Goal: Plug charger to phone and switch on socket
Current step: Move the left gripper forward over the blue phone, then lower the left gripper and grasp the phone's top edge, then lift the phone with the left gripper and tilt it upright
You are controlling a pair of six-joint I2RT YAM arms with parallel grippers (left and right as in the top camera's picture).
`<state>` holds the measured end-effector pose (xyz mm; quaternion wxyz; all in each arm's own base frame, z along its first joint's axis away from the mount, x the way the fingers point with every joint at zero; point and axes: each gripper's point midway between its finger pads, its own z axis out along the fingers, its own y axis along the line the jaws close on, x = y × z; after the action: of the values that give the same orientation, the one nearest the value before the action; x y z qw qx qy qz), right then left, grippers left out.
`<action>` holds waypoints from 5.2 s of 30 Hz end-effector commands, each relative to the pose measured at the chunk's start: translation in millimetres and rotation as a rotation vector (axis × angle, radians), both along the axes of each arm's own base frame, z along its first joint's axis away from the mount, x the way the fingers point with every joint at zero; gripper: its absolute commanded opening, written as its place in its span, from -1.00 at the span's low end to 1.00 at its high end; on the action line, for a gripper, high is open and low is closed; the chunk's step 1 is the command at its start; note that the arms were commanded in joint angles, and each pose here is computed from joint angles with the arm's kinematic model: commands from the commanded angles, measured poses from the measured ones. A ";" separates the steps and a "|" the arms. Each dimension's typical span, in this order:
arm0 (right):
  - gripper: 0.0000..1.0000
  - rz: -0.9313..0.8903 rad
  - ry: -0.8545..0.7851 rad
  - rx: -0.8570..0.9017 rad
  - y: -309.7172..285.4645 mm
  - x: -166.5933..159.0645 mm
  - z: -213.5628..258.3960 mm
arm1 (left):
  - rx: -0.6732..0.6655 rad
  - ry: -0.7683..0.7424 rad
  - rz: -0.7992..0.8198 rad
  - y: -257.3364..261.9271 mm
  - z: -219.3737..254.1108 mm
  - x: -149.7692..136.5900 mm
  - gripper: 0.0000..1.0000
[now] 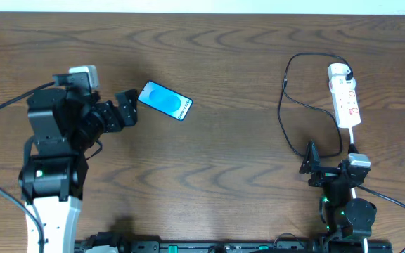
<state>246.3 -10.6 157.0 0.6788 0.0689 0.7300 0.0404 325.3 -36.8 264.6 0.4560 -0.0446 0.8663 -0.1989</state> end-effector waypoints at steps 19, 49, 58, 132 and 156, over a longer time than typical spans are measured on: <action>0.98 0.001 0.001 -0.004 0.2 -0.2 -0.6 | -0.151 0.046 0.042 -27.5 4.2 14.7 0.97; 0.99 0.001 0.001 -0.004 0.2 -0.2 -0.6 | 0.001 0.489 0.542 -63.0 -59.8 124.3 0.98; 0.98 0.001 0.001 -0.004 0.2 -0.2 -0.6 | 0.089 0.576 0.552 -60.0 -103.5 125.5 1.00; 0.98 0.001 0.002 -0.003 0.3 -0.2 -0.8 | -0.011 1.080 0.801 -63.4 -277.3 91.9 0.50; 0.99 0.001 0.002 -0.003 0.3 -0.2 -0.8 | -0.056 1.141 0.356 -104.2 -236.1 79.3 0.28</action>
<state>246.3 -10.6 157.0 0.6788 0.0689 0.7300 0.0404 409.8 -123.5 4.8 -0.0413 -0.3378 0.9398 -0.0314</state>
